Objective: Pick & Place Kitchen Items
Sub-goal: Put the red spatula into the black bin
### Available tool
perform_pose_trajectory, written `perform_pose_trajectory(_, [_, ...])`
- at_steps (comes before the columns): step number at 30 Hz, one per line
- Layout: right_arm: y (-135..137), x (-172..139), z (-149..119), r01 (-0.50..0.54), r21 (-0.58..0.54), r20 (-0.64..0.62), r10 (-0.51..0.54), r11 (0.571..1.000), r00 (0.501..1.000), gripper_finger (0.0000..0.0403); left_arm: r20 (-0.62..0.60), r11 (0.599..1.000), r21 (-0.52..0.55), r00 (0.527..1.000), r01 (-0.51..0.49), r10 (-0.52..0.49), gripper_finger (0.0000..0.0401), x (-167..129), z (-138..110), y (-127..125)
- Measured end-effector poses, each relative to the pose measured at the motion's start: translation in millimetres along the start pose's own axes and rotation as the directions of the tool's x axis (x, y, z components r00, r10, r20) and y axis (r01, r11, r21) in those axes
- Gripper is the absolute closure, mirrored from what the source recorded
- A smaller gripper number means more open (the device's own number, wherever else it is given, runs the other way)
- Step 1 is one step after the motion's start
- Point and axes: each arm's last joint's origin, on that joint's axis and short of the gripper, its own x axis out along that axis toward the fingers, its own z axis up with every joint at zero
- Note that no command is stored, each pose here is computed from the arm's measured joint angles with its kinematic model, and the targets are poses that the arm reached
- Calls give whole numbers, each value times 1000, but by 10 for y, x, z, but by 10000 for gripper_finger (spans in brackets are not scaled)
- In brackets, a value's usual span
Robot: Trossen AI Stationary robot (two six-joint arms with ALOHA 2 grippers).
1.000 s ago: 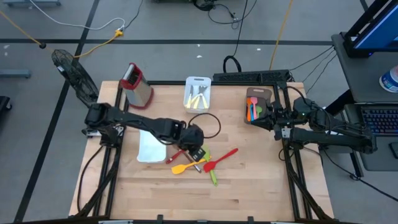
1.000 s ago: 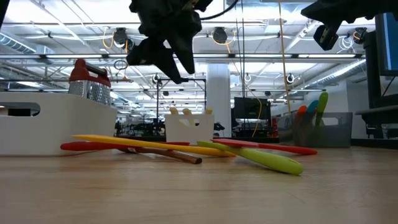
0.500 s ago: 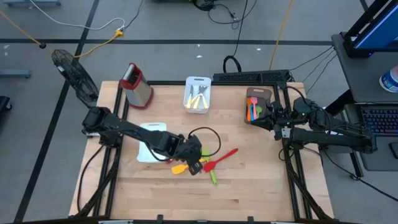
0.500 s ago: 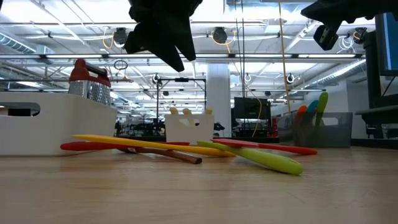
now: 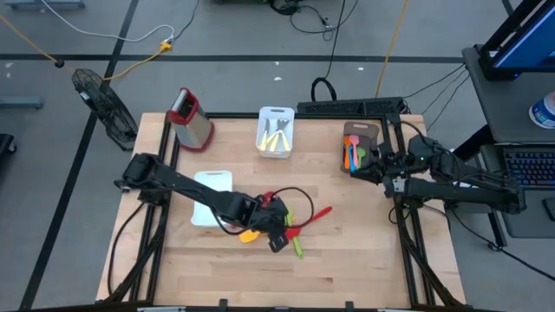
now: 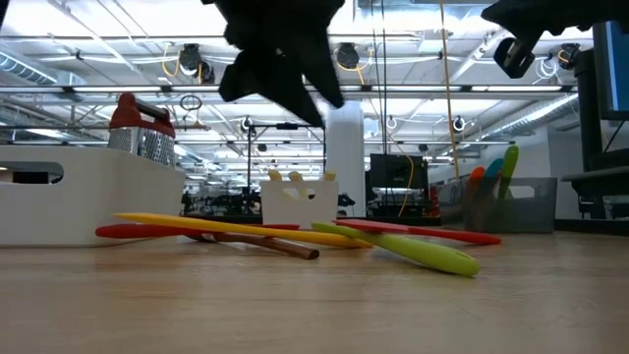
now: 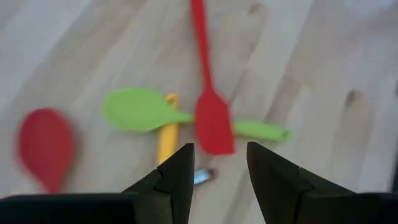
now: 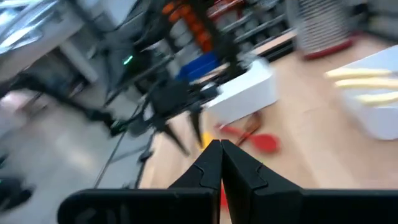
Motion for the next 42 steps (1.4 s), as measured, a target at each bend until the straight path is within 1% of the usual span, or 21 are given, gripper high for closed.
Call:
perform_pose_trajectory(4, [-2, 78, -26, -94, -30, -84, 91, 995, 992, 403, 63, 998, -32, 996, 57, -55, 249, 11, 55, -60])
perform_pose_trajectory(6, [-16, 148, -45, -98, -46, -117, 92, 994, 989, 403, 104, 995, -34, 990, 94, -91, 249, -10, 104, -88])
perform_pose_trajectory(9, [-33, 278, -80, -116, -66, -175, 103, 991, 979, 403, 122, 993, -23, 987, 112, -108, 249, -64, 148, -84])
perform_pose_trajectory(10, [-37, 327, -89, -124, -73, -190, 108, 990, 976, 403, 122, 994, -21, 987, 105, -102, 249, -86, 156, -73])
perform_pose_trajectory(13, [-29, 479, -103, -162, -99, -212, 138, 982, 967, 403, 119, 999, -18, 992, 45, -42, 249, -199, 147, -15])
perform_pose_trajectory(16, [-13, 620, -112, -199, -116, -217, 171, 973, 961, 403, 154, 999, -7, 987, -39, 39, 249, -437, 166, 62])
perform_pose_trajectory(17, [-7, 657, -116, -203, -126, -215, 173, 971, 961, 403, 180, 999, -4, 982, -49, 49, 249, -535, 188, 78])
perform_pose_trajectory(20, [8, 769, -154, -177, -179, -212, 137, 968, 968, 403, 212, 996, 27, 974, -84, 77, 249, -802, 190, 145])
perform_pose_trajectory(23, [35, 868, -217, -166, -248, -226, 109, 954, 968, 403, 245, 997, 37, 968, -68, 57, 249, -1015, 143, 253])
perform_pose_trajectory(25, [77, 942, -259, -173, -289, -228, 108, 942, 968, 403, 255, 997, 37, 966, -61, 50, 249, -1134, 55, 359])
perform_pose_trajectory(28, [156, 1067, -326, -183, -331, -217, 114, 926, 969, 403, 285, 1000, 8, 958, -28, 25, 249, -1259, -86, 528])
perform_pose_trajectory(31, [227, 1195, -417, -190, -377, -243, 101, 907, 965, 400, 327, 999, -27, 945, 19, -9, 249, -1399, -224, 675])
perform_pose_trajectory(34, [292, 1336, -477, -179, -424, -288, 55, 888, 956, 389, 363, 997, -35, 931, 65, -48, 249, -1537, -368, 794])
perform_pose_trajectory(36, [307, 1429, -514, -167, -449, -332, 9, 878, 943, 379, 379, 995, -32, 923, 93, -74, 249, -1624, -450, 858])
perform_pose_trajectory(38, [311, 1519, -549, -179, -477, -390, -24, 860, 921, 367, 398, 993, -25, 912, 116, -96, 249, -1712, -524, 914])
perform_pose_trajectory(40, [312, 1607, -580, -196, -503, -454, -64, 842, 889, 354, 428, 992, -24, 898, 127, -105, 249, -1799, -584, 963])
perform_pose_trajectory(42, [298, 1691, -606, -195, -529, -509, -126, 826, 851, 341, 451, 991, -17, 886, 131, -109, 249, -1879, -646, 1014])
